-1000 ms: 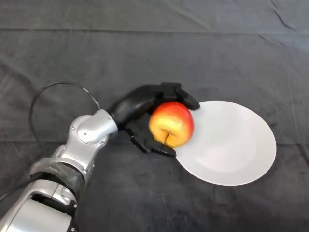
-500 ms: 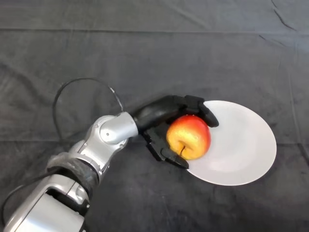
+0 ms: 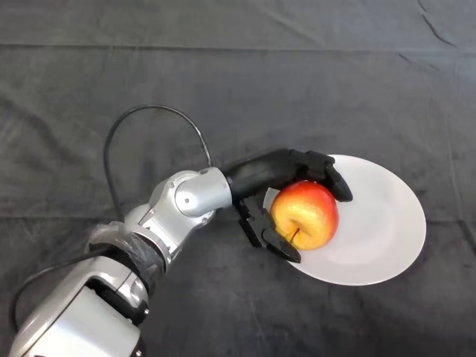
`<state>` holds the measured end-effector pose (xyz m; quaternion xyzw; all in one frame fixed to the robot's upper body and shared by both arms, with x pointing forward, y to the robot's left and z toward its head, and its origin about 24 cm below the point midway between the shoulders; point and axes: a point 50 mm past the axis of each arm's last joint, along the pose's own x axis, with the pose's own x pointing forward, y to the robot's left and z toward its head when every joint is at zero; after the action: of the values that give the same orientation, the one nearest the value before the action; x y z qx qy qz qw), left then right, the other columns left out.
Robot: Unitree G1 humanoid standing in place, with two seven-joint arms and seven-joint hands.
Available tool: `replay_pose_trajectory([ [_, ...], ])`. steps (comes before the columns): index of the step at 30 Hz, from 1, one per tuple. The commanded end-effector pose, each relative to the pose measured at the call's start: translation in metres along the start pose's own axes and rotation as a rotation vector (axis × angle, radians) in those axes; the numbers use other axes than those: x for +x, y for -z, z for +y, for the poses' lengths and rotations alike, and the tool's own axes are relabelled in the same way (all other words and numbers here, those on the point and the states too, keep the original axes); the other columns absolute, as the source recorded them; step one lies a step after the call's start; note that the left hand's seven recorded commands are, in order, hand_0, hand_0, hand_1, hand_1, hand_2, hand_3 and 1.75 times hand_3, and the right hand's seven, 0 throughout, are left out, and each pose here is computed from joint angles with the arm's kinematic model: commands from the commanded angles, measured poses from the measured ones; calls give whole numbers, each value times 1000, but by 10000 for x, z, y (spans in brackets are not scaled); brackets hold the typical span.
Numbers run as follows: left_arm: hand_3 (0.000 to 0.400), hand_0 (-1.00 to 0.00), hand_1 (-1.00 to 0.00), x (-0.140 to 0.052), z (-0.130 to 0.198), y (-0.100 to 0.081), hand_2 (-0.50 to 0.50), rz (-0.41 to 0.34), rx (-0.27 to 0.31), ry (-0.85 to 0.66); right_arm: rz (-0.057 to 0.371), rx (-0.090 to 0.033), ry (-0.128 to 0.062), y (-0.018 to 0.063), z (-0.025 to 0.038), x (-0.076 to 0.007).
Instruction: Move the apple to the plate
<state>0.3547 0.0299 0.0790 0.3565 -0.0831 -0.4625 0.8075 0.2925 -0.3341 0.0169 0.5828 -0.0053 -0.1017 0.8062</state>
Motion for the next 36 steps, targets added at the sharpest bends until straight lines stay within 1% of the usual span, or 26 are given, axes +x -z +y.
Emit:
replay_pose_trajectory([
  [1, 50, 0, -125, -18, -45, 85, 63, 67, 48, 50, -25, -2, -2, -81, 15, -8],
  [2, 42, 0, -106, -19, -45, 88, 53, 69, 49, 50, -25, -2, -2, -81, 15, -8],
  [4, 41, 0, -102, -20, -45, 94, 51, 76, 51, 50, -25, -2, -2, -81, 15, -8],
  [5, 28, 0, -71, -23, -41, 97, 35, 78, 52, 50, -25, -2, -2, -81, 15, -8],
  [7, 24, 0, -59, -31, -27, 105, 29, 83, 54, 46, -25, -2, -2, -81, 15, -8],
  [19, 11, 0, -27, -158, 133, 198, 14, 108, 41, -24, -25, -2, -2, -81, 15, -8],
  [27, 11, 0, -27, -299, 238, 304, 14, 124, 12, -94, -25, -2, -2, -81, 15, -8],
  [36, 8, 0, -20, -551, 332, 492, 10, 149, -39, -189, -25, -2, -2, -81, 15, -8],
])
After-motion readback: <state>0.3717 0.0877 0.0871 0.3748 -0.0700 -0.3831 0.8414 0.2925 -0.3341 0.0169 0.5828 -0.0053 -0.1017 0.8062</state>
